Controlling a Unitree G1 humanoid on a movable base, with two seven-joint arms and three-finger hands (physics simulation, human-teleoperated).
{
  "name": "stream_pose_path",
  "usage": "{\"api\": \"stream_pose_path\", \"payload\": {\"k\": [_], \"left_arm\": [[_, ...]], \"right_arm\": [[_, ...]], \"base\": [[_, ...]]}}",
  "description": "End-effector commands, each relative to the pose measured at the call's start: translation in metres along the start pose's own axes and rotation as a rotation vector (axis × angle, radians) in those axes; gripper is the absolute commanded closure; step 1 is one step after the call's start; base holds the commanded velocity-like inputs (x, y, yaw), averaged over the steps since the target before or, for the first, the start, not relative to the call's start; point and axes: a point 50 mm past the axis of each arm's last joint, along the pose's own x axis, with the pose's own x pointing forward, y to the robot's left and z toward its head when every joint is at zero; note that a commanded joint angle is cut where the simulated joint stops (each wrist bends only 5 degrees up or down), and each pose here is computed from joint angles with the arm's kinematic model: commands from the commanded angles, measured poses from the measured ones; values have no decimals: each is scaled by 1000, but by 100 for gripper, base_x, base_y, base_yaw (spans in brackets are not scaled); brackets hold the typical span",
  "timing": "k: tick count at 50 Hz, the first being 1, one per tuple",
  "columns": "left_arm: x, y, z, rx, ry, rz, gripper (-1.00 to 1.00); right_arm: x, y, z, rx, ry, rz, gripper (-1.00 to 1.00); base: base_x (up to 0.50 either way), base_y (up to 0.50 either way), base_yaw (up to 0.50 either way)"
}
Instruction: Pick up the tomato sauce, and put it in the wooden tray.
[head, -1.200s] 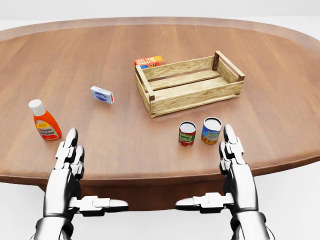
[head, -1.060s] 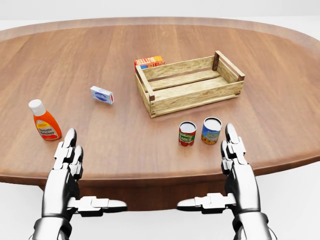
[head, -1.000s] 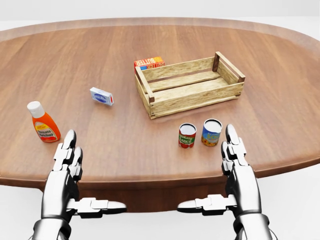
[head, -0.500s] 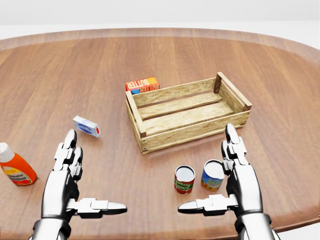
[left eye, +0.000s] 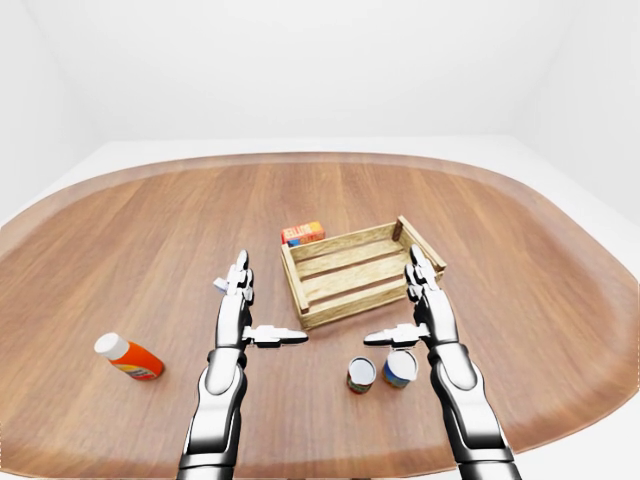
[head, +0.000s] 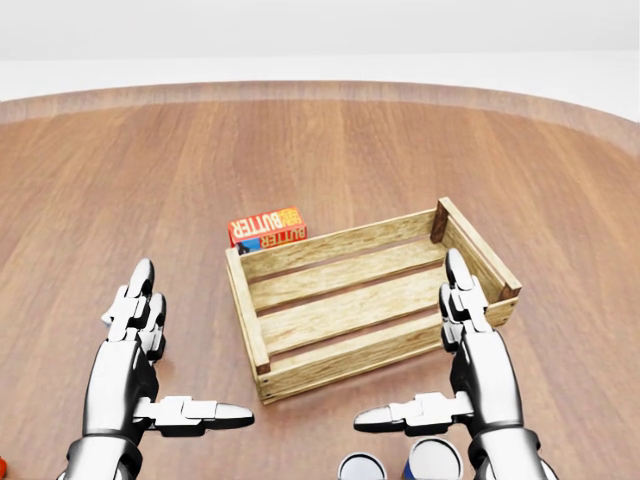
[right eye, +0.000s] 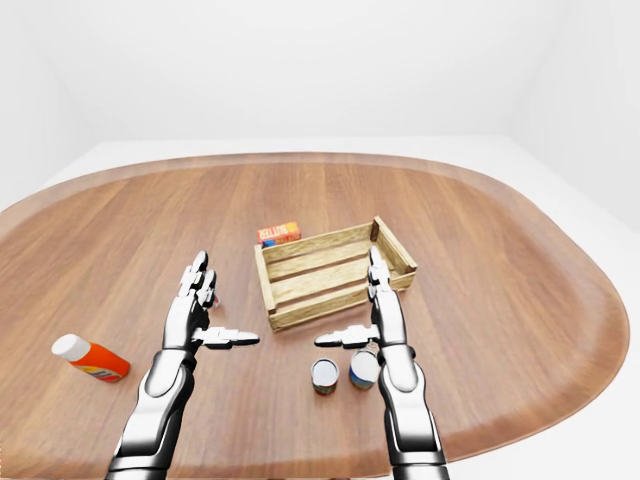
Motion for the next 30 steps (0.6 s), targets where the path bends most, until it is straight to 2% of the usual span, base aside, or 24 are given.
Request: {"api": "stream_pose_path", "payload": {"k": [1,30], "left_arm": [[0,0,0,0,1,0,-100],[0,0,0,3,0,-1,-100]], "right_arm": [[-1,2,-1,-16,1,12,-100],[-1,3,-2,-26,0,23,-100]], "base": [[50,-9,0],[50,-7,0]]}}
